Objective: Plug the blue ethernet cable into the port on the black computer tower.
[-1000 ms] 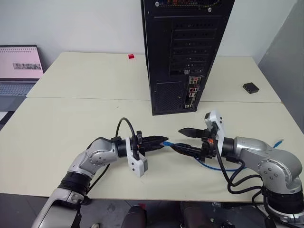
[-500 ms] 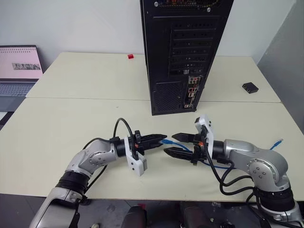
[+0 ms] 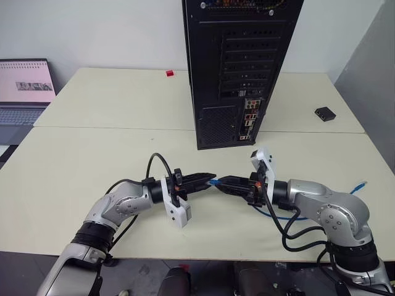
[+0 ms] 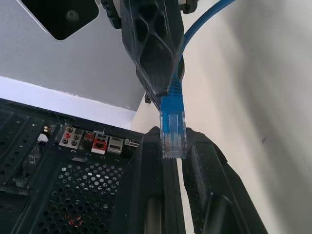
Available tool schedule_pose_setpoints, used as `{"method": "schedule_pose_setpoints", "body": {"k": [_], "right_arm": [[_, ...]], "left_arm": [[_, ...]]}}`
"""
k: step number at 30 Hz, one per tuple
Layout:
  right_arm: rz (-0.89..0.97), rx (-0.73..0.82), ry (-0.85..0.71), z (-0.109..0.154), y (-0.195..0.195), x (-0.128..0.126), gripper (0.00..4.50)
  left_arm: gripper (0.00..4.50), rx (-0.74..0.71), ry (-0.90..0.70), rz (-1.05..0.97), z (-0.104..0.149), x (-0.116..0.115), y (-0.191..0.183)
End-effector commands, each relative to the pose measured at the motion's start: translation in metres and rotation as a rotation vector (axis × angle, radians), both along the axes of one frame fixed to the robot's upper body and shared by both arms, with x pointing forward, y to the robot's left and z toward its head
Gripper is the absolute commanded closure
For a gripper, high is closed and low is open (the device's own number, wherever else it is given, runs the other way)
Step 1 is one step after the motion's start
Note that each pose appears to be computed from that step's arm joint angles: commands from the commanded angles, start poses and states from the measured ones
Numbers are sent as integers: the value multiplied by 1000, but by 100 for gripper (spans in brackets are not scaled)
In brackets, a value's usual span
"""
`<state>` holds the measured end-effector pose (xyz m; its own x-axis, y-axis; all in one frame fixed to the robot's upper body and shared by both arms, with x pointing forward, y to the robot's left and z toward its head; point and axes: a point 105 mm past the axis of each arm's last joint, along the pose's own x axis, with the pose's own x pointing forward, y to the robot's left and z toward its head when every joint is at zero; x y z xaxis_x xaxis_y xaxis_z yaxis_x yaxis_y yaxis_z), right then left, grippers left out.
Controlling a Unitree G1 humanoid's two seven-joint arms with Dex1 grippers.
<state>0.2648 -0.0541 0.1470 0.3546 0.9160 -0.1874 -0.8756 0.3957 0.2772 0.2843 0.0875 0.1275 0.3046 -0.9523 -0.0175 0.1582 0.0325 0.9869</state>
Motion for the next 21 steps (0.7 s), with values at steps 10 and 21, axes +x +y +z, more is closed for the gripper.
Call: {"method": "schedule_pose_setpoints", "body": {"k": [10,21], "right_arm": [[35,8,-49,10,5,-2,450],[19,6,-64,12,2,2,450]], "left_arm": [[422,-22,-58,-17,11,-1,-4],[302,-60,51,21,7,4,0]]}}
